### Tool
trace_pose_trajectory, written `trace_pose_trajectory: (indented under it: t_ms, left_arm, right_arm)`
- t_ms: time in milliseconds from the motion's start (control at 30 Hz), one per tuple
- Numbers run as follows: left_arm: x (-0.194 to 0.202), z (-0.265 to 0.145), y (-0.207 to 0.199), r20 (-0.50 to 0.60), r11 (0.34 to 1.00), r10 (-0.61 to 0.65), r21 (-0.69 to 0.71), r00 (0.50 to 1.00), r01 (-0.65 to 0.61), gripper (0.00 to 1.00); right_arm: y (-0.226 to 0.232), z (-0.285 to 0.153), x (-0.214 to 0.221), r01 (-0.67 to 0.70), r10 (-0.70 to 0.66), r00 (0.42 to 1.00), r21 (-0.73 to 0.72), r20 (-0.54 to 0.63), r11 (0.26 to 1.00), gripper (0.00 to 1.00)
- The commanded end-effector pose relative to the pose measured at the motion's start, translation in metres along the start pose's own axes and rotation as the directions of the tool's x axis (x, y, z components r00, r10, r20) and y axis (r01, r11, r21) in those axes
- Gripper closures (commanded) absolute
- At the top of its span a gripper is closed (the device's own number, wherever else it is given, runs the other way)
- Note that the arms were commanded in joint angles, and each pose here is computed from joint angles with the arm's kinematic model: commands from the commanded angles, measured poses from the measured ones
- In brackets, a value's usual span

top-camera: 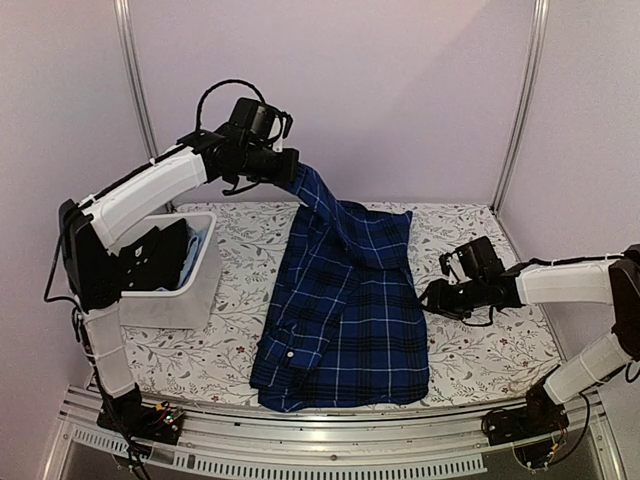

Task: Fold and stack the long sleeve shirts
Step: Pick up the 1/3-folded shirt from the center of the board.

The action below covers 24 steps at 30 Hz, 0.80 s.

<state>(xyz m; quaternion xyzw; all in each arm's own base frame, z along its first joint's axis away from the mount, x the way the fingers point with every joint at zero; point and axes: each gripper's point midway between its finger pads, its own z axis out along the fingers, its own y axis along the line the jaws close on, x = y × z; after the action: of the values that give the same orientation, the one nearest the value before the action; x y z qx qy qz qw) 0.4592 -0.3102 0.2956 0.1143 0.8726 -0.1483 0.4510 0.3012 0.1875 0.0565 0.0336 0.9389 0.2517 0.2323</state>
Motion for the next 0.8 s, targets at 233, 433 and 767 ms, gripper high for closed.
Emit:
trace_pose_trajectory:
  t_ms: [233, 433, 767]
  left_arm:
    - [-0.044, 0.005, 0.015, 0.105, 0.996, 0.087, 0.022, 0.991, -0.090, 1.00]
    - [-0.055, 0.005, 0.017, 0.141, 0.994, 0.091, 0.040, 0.986, -0.098, 0.99]
    - [-0.073, 0.006, 0.013, 0.189, 0.992, 0.098, 0.055, 0.977, -0.110, 0.99]
  right_arm:
    - [0.012, -0.026, 0.116, 0.029, -0.021, 0.982, 0.039, -0.188, 0.999, 0.49]
    - [0.014, -0.045, 0.164, -0.005, 0.007, 0.967, 0.011, -0.255, 1.000, 0.48]
    - [0.036, -0.038, 0.175, -0.004, -0.002, 0.961, -0.021, -0.276, 1.000, 0.63]
